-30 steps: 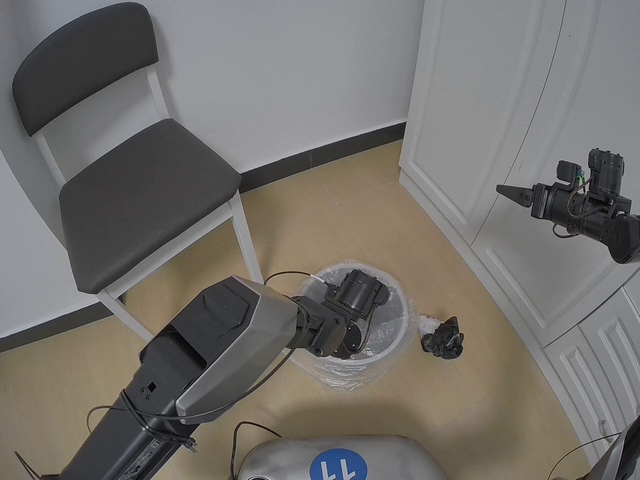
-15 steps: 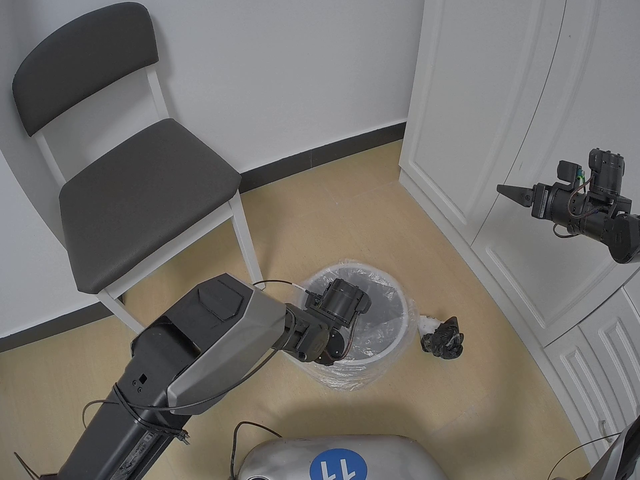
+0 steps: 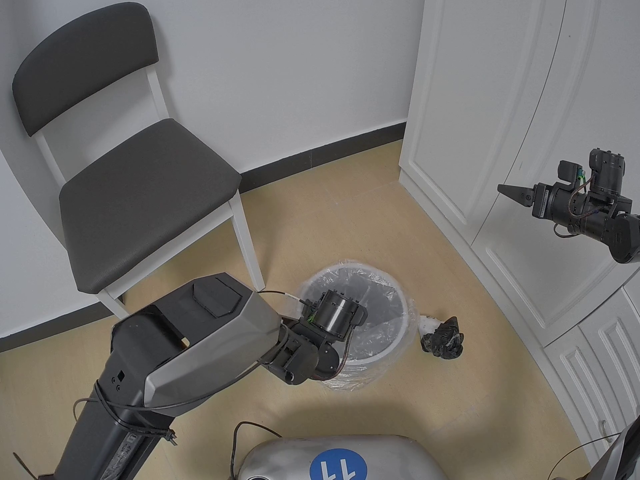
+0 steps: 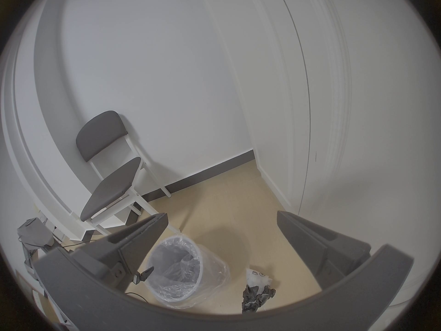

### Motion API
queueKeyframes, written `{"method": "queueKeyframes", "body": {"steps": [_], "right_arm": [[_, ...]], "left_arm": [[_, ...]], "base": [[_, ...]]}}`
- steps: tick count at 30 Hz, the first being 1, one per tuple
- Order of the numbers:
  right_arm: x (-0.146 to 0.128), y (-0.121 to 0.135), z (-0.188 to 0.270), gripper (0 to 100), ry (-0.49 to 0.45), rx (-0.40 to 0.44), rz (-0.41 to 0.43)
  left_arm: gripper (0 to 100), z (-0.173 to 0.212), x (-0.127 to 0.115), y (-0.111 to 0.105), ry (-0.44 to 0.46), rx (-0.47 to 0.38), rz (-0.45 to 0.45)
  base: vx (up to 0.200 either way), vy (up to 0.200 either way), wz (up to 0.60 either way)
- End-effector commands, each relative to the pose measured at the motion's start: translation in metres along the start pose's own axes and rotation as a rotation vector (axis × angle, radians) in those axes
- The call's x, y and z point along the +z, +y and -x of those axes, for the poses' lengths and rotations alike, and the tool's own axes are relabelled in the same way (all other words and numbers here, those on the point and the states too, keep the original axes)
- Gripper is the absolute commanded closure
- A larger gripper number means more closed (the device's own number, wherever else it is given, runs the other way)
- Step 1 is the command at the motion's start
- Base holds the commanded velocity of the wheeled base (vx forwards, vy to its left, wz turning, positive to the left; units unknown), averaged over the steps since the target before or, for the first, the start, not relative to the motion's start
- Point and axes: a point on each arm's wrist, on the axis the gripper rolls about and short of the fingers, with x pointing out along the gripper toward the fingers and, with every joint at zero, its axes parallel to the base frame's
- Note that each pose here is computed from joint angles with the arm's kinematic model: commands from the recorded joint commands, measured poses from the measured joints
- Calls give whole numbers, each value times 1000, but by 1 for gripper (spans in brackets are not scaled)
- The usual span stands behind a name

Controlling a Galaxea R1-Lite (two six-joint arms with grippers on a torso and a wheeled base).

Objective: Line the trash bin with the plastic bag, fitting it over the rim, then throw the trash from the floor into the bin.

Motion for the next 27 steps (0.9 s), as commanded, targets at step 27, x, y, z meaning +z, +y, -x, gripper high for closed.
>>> {"method": "queueKeyframes", "body": {"steps": [27], "right_arm": [[8,-9,7,0,-26,-27,2]], "left_arm": [[0,-11,19,-72,-53,-192,-178]], "base": [[0,0,0]]}}
